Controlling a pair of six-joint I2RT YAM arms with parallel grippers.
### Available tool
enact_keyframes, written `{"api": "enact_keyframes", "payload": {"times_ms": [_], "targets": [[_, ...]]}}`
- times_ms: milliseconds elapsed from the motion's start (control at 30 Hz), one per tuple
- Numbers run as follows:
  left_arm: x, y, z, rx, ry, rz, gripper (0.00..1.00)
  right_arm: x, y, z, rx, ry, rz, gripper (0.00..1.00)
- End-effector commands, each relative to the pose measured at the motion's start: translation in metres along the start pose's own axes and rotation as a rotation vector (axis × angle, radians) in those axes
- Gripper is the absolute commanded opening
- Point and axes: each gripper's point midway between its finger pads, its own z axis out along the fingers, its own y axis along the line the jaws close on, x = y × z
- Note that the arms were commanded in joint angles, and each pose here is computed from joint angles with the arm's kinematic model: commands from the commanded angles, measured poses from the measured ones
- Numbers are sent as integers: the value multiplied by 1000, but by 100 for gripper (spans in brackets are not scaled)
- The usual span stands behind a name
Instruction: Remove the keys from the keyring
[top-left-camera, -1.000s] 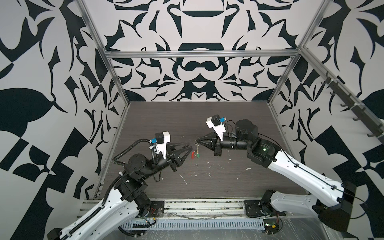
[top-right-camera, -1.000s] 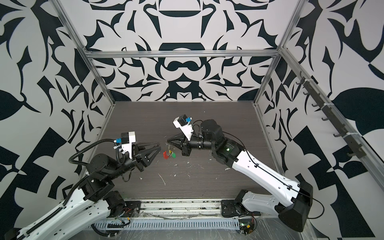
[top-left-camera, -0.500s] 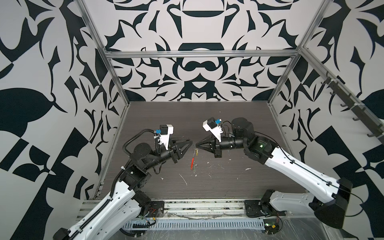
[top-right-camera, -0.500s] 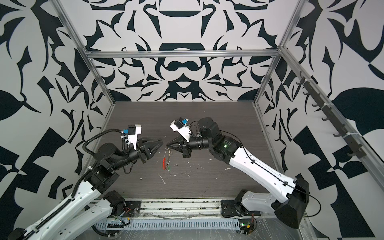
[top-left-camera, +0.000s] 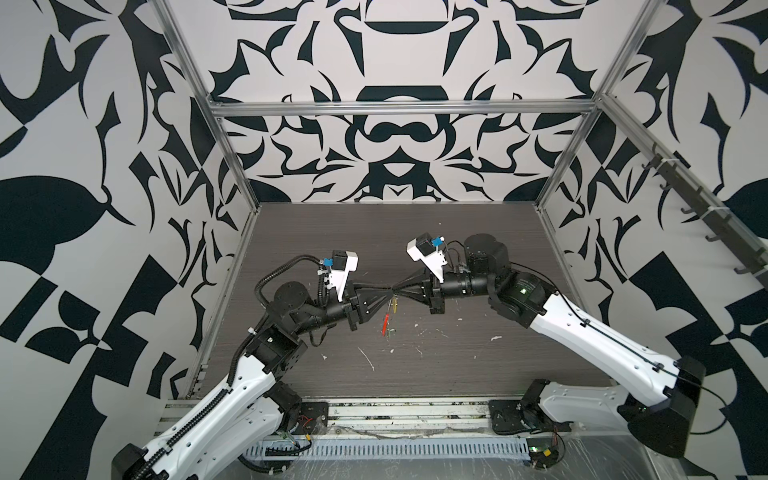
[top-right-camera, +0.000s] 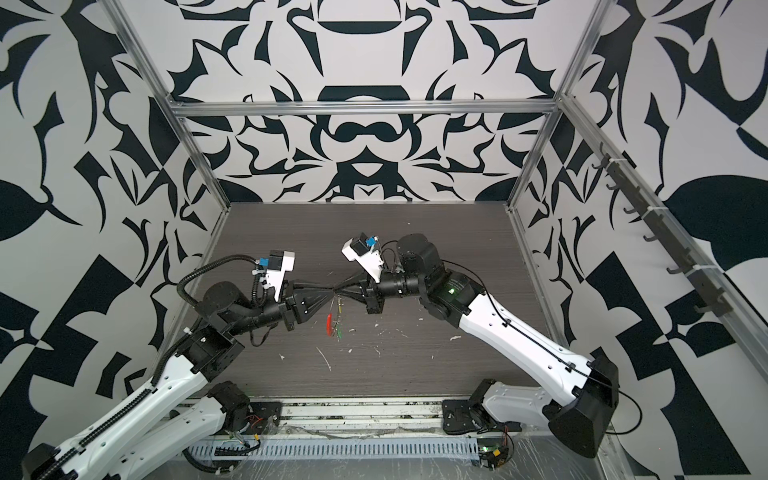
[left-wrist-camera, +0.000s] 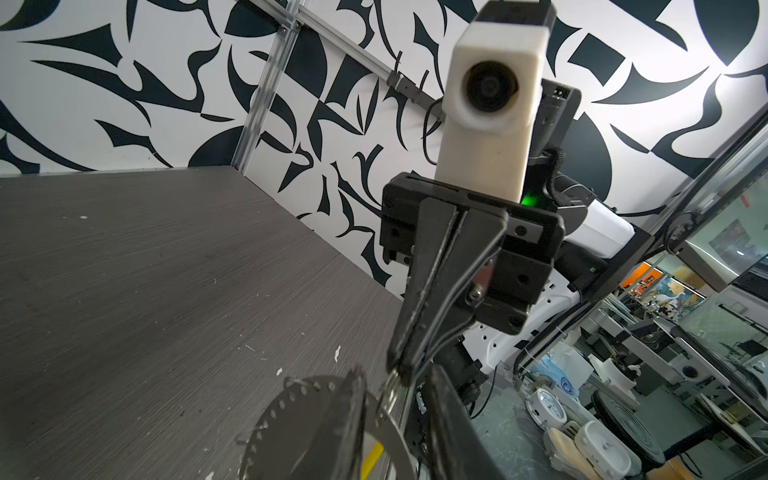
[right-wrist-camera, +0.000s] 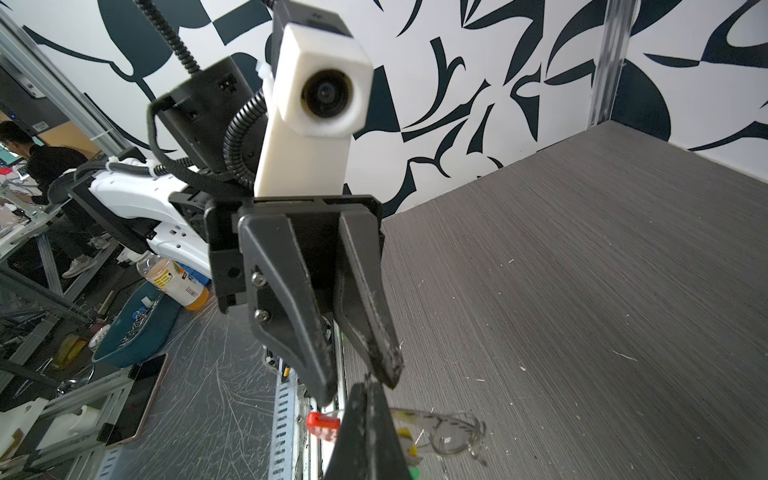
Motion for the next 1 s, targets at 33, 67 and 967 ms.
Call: {"api": "enact_keyframes", "payload": {"times_ms": [33, 67, 967], "targets": [[-10, -10, -2, 27, -14, 15, 22, -30, 15, -13, -19, -78, -75, 0], [-10, -11, -2, 29, -16, 16, 22, -31, 16, -13, -20, -80, -76, 0], [-6, -6, -2, 12, -1, 0, 16, -37, 17, -18, -8, -99, -85, 0]]}}
